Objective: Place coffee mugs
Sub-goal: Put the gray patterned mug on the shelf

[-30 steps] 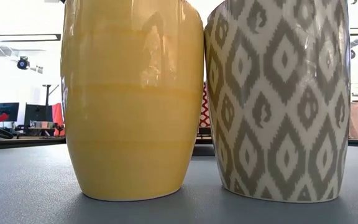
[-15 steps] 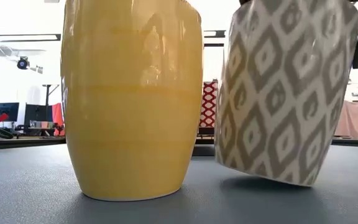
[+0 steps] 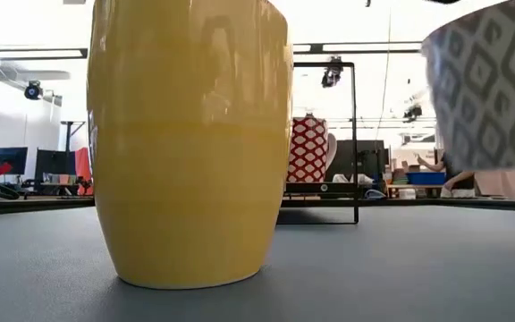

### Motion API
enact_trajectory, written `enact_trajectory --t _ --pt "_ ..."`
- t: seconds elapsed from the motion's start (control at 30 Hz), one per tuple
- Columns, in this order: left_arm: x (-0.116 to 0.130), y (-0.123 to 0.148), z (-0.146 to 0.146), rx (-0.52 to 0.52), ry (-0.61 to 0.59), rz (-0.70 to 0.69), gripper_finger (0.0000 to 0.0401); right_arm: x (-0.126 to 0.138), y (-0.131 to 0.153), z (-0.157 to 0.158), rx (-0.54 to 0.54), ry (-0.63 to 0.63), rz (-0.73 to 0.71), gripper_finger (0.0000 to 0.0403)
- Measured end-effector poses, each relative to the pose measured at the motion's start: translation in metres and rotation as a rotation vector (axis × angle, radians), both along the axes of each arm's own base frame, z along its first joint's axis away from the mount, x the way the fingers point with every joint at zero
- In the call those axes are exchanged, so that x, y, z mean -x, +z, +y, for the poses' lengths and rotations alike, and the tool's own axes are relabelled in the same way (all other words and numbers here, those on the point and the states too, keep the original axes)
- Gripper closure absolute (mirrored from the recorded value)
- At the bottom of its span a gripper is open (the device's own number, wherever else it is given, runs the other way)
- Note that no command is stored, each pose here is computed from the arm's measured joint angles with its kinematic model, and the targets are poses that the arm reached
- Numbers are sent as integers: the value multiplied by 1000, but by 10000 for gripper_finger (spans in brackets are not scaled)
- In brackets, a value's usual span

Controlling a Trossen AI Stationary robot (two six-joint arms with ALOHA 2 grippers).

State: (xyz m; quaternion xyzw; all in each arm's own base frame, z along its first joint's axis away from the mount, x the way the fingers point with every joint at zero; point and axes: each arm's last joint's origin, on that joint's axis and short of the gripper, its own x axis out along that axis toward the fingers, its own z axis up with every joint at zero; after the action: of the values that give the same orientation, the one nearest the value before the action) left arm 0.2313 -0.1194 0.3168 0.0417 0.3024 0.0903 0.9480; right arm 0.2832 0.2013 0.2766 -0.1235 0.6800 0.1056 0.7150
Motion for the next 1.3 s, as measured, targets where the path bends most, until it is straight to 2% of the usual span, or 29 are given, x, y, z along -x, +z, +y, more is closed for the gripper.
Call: enact_trajectory --t 0.23,0.53,0.7,0.9,1.0,1.17,1.3 --pt "0 0 0 -15 -10 7 325 18 31 -23 68 -128 55 389" --pt "1 -1 1 -47 -29 24 325 24 55 -88 129 -276 -62 389" --pt "2 -2 1 -52 -30 34 325 10 59 -127 102 -341 -181 389" --pt "2 -2 1 -67 -40 38 325 -22 54 -163 60 -288 -291 390" --pt "2 -2 1 -71 -43 41 325 -35 44 -173 0 -252 -270 390" --pt "3 -3 2 -85 -47 58 325 -51 25 -181 -5 -180 -224 390" --pt "3 -3 2 -88 -48 63 325 -61 13 -182 -56 -138 -207 390"
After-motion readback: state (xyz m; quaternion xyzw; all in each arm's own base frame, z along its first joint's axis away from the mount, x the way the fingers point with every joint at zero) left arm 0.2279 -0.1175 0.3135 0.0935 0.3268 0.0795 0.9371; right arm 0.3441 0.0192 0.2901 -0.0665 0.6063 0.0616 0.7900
